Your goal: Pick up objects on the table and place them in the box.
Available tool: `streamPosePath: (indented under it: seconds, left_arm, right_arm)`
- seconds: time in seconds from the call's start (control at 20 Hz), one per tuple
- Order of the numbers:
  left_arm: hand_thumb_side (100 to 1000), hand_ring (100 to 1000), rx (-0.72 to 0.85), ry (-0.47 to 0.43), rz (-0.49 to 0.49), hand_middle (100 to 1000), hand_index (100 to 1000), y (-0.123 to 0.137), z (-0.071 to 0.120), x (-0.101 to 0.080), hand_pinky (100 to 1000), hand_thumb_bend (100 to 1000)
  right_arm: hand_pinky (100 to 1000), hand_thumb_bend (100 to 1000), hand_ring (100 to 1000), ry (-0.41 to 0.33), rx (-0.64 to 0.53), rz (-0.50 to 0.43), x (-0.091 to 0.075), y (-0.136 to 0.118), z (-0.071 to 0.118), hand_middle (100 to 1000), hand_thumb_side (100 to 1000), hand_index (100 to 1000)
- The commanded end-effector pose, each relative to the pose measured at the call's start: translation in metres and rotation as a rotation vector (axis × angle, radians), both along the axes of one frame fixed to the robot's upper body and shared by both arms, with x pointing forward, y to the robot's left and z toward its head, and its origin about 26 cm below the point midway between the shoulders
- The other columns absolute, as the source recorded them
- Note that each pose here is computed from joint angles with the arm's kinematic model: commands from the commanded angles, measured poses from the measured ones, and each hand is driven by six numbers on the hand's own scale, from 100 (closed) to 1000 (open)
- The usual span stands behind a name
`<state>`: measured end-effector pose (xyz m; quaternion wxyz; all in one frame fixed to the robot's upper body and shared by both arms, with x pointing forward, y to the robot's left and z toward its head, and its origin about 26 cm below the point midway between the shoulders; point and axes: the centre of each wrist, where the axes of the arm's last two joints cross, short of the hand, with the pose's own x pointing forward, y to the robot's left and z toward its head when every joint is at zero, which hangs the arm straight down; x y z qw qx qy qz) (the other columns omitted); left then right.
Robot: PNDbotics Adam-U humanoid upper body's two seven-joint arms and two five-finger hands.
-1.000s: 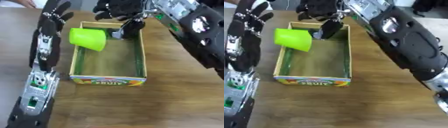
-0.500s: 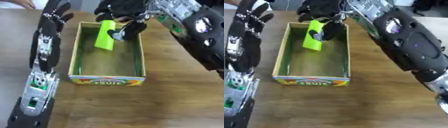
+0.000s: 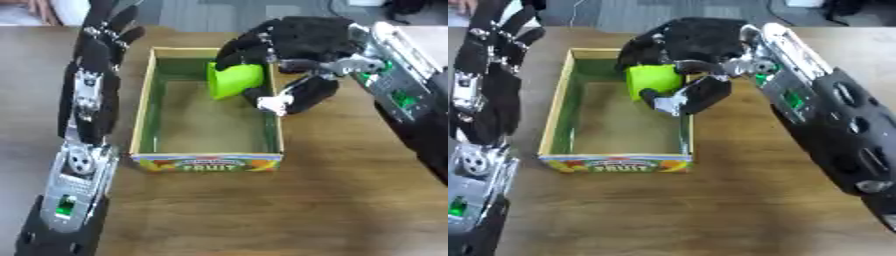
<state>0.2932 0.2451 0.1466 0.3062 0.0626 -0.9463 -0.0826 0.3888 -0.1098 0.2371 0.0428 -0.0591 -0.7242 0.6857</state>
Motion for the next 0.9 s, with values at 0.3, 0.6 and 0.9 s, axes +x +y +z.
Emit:
streamPosePath:
  seconds: [0.3, 0.6, 0.9]
  left_arm:
    - [1000, 935, -0.02, -0.038, -0.023, 964, 1000, -0.006, 0.008, -0.002, 849, 100]
    - [1000, 935, -0.033, -0.069, -0.046, 964, 1000, -0.009, 0.012, -0.003, 849, 100]
    - [1000, 936, -0.049, -0.098, -0.055, 964, 998, -0.009, 0.015, -0.004, 851, 100]
  right_arm:
    - [732, 100, 817, 0.363, 0.696, 0.081, -0.043, -0.017, -0.019, 851, 875, 967]
    - [702, 100, 797, 0.362, 0.902, 0.069, -0.062, -0.033, -0.026, 840, 916, 949]
    - [704, 100, 799, 0.316, 0.992, 0.047, -0.08, -0.04, -0.032, 851, 929, 950]
